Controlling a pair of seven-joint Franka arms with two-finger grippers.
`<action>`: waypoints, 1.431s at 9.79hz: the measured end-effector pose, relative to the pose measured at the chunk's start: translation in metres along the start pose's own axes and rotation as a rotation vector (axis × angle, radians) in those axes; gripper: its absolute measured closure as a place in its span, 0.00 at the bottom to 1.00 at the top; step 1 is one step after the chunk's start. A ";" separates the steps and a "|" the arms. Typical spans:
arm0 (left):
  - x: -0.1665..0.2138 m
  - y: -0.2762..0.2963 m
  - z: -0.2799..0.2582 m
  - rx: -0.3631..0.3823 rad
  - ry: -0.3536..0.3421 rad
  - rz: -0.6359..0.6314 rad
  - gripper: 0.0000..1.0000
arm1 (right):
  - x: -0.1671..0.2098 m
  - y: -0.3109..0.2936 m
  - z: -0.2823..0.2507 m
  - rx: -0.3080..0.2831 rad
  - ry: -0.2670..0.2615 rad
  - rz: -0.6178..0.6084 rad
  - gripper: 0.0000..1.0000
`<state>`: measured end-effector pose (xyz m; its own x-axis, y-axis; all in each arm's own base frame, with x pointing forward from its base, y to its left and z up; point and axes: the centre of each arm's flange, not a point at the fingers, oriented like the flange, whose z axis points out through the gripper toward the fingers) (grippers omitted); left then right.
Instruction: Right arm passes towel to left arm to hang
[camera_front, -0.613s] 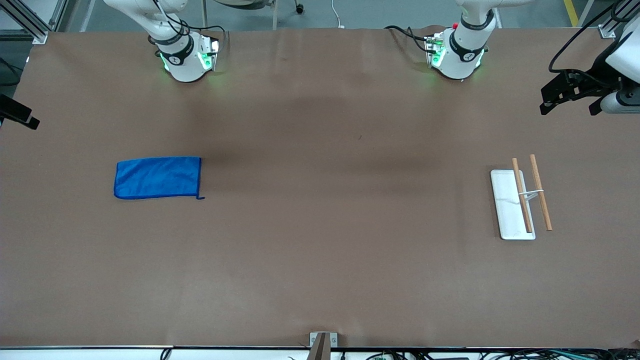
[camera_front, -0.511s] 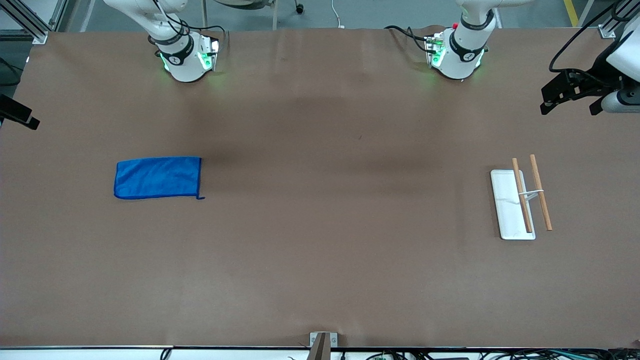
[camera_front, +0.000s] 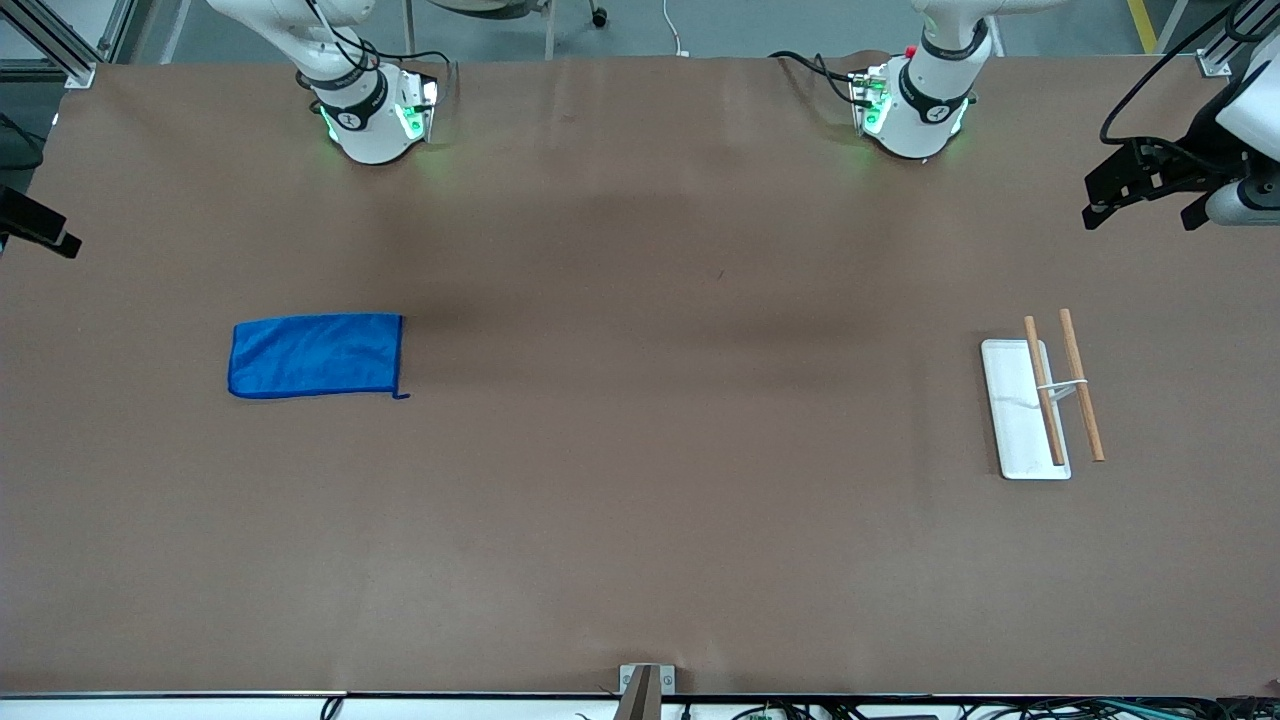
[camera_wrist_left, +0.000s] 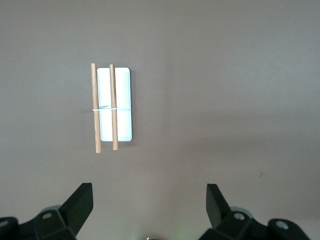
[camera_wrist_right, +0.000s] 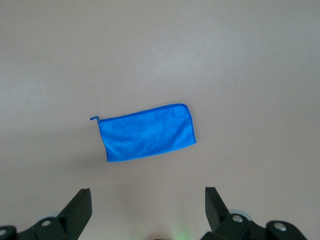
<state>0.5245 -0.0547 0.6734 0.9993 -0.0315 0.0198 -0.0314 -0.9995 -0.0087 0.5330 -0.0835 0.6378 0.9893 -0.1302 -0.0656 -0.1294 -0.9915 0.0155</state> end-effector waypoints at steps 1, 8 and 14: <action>0.000 0.000 0.000 0.000 0.000 0.000 0.00 | 0.004 0.000 0.024 0.001 -0.033 -0.020 0.00; 0.001 0.001 0.001 0.000 -0.001 0.003 0.00 | 0.004 -0.013 0.301 -0.012 0.055 -0.081 0.00; 0.001 0.001 0.001 0.000 -0.002 0.004 0.00 | -0.029 -0.018 0.452 -0.030 0.091 -0.177 0.04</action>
<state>0.5257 -0.0559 0.6723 0.9992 -0.0355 0.0179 -0.0354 -0.9993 -0.0083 0.4766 -0.0654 0.1880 0.9986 0.0487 0.0201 0.0479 -0.9980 0.0411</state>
